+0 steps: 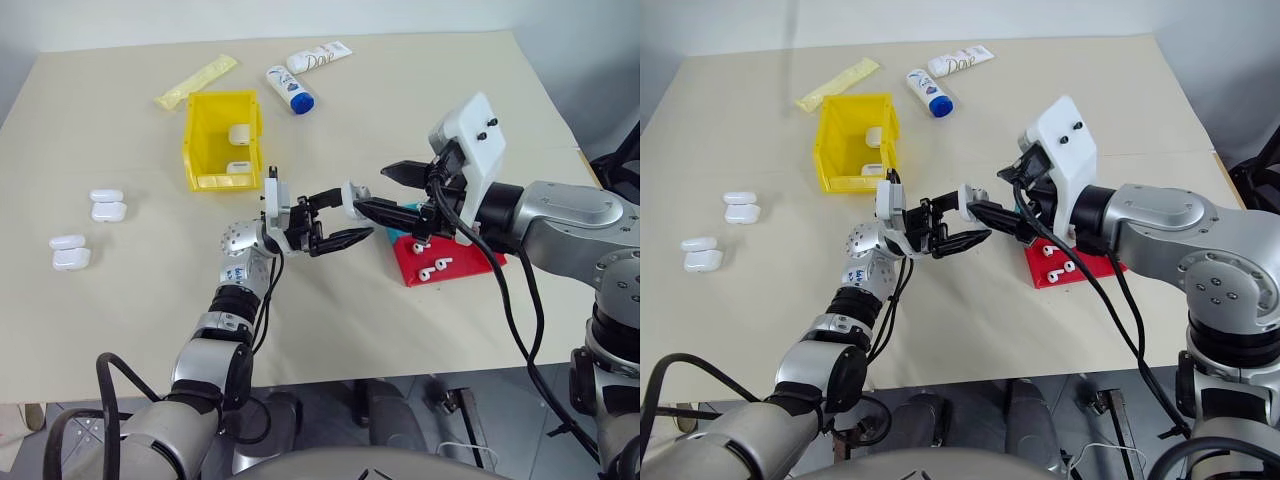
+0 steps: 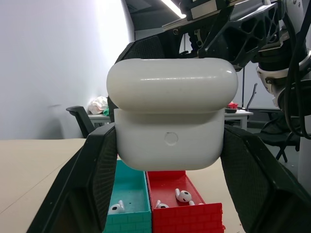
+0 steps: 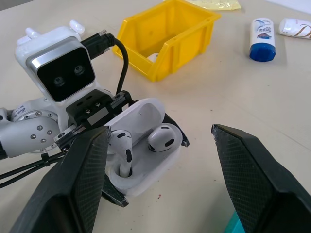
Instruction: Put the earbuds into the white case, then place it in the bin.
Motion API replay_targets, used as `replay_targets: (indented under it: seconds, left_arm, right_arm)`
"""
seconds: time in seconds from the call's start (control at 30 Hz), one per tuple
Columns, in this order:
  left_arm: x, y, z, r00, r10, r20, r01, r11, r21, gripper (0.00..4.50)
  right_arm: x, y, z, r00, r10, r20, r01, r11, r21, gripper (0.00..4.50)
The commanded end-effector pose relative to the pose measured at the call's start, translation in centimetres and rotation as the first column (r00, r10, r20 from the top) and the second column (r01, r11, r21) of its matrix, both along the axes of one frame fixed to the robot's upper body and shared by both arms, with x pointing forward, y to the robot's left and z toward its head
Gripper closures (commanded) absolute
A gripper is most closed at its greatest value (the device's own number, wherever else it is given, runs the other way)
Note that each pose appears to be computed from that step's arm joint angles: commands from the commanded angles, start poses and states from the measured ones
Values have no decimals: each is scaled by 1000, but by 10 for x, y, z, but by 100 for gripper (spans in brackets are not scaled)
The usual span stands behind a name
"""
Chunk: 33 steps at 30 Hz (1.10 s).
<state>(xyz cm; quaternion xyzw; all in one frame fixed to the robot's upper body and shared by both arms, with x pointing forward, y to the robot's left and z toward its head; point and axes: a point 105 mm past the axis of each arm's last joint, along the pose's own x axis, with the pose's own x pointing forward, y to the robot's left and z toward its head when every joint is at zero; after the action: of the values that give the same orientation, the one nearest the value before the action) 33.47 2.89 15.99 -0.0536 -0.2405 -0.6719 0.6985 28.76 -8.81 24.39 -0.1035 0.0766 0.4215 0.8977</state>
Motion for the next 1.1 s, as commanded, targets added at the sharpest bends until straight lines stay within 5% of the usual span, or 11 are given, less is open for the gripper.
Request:
replay_targets:
  seconds: [0.03,1.1]
  left_arm:
    - [0,-2,16,998,-2,65,4,1000,-29,171]
    - [5,7,14,998,-7,55,8,1000,-7,171]
  right_arm:
    - [3,-4,1,1000,-26,9,26,1000,-13,105]
    - [-10,-15,17,994,-50,100,54,998,-36,105]
